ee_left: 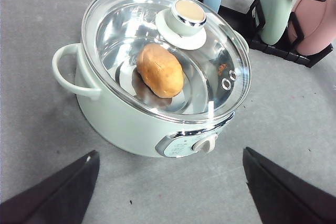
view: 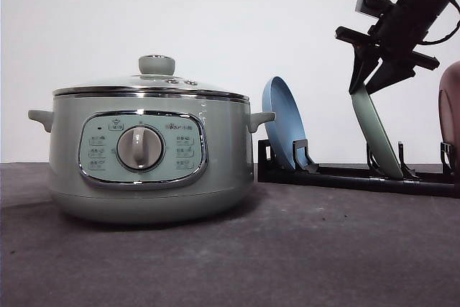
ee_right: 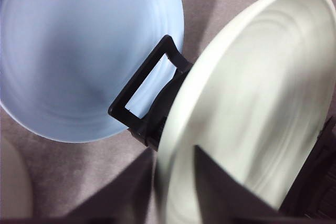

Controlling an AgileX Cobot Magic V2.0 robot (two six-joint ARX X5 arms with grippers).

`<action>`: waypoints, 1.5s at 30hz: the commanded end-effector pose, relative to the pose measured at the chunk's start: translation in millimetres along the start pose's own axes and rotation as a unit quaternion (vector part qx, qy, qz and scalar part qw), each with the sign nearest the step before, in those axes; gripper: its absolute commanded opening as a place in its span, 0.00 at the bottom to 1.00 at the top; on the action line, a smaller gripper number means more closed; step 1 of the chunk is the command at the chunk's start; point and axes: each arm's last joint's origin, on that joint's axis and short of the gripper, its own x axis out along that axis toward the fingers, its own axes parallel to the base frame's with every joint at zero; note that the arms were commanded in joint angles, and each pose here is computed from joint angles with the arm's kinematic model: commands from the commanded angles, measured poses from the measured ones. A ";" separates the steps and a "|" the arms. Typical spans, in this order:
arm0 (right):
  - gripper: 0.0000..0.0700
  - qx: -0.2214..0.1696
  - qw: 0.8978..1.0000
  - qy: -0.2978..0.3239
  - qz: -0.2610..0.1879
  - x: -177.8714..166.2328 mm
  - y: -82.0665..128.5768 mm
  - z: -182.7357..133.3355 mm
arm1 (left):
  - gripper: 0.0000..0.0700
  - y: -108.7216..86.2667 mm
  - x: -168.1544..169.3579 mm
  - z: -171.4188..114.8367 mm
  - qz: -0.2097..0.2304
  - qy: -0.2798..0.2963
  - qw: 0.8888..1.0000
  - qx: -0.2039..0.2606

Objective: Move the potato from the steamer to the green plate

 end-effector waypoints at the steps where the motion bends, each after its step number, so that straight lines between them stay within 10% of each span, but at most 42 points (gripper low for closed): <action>1: 0.06 0.005 1.000 -0.001 -0.002 6.8 -0.5 2.7 | 0.80 -2.4 -3.5 5.7 -0.004 -0.011 1.000 0.013; 29: 0.01 -0.051 0.992 -0.094 0.062 -89.7 51.3 27.5 | 0.80 -2.4 -3.5 5.9 -0.004 -0.012 1.000 0.014; 45: 0.01 -0.231 0.968 0.094 0.028 -156.9 122.9 -41.1 | 0.80 -2.4 -3.5 6.4 -0.003 -0.014 1.000 0.017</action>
